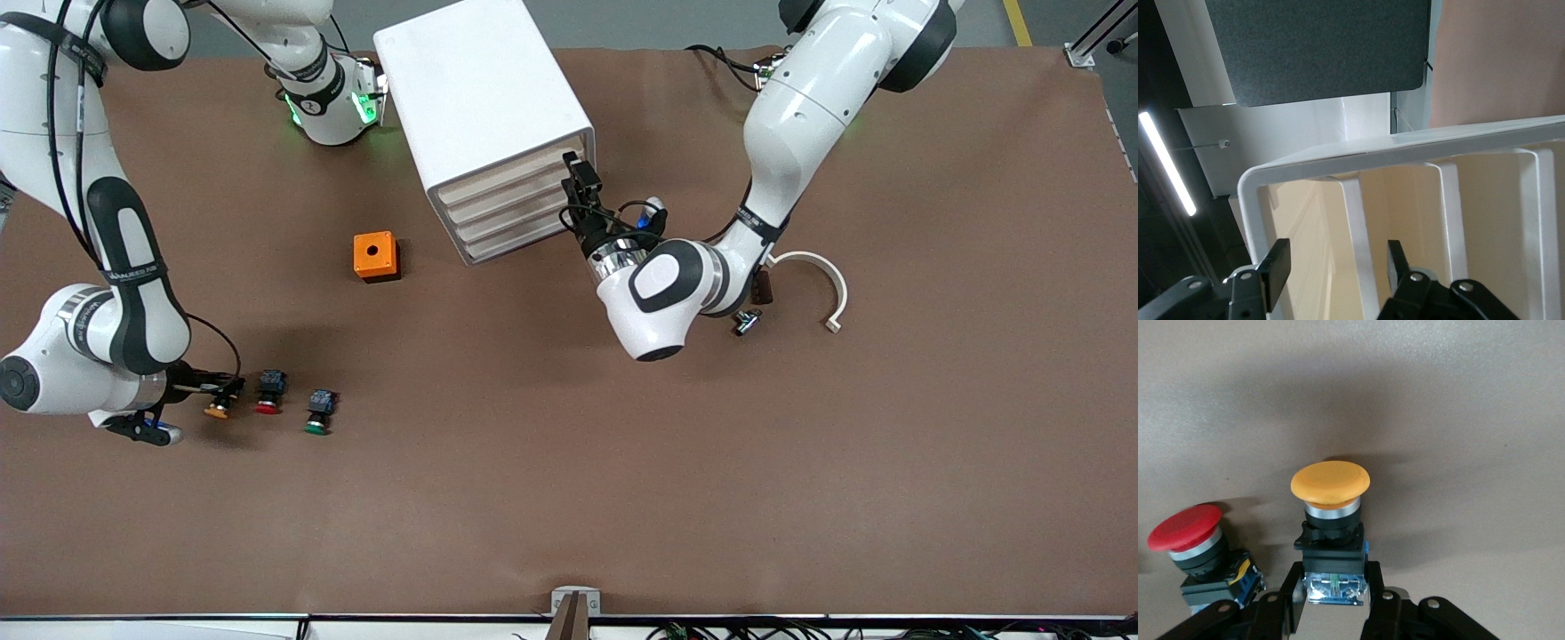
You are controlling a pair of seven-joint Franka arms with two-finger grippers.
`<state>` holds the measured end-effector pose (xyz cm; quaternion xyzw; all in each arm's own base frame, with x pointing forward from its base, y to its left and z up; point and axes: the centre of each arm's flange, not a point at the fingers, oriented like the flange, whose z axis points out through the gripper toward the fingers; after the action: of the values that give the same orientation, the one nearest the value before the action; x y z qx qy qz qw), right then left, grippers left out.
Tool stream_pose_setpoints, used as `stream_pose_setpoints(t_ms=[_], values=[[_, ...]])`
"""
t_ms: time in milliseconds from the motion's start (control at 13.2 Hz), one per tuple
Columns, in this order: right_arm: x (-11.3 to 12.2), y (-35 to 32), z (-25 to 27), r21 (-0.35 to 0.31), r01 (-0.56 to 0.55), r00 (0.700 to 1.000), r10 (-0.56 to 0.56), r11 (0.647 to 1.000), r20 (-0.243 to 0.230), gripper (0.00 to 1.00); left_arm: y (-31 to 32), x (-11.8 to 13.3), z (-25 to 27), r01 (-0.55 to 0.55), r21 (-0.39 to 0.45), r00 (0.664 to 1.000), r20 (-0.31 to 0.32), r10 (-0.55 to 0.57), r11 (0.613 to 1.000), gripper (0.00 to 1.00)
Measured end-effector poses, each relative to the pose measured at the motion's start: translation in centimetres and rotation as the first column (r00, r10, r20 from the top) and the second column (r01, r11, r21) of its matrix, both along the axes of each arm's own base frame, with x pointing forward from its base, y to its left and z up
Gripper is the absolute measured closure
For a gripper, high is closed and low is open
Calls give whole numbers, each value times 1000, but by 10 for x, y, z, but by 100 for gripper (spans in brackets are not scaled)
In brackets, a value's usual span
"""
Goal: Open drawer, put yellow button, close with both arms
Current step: 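Pull the drawer open with the left gripper while the right gripper lifts the button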
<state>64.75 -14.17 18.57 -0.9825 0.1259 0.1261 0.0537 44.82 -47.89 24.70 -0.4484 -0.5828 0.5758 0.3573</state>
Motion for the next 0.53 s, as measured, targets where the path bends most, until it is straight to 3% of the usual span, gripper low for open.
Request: stream_pose_setpoints(t_ms=[302, 453, 529], values=[[14, 2, 16, -4, 0, 999, 0, 1000, 41, 59, -16, -16, -7, 26, 16, 1000, 15, -27, 1000, 38], [22, 4, 28, -8, -3, 998, 3, 1000, 67, 59, -24, -25, -9, 43, 17, 999, 16, -43, 999, 52], [27, 6, 34, -9, -6, 997, 6, 1000, 81, 59, -28, -29, -9, 51, 18, 999, 16, -52, 999, 52]])
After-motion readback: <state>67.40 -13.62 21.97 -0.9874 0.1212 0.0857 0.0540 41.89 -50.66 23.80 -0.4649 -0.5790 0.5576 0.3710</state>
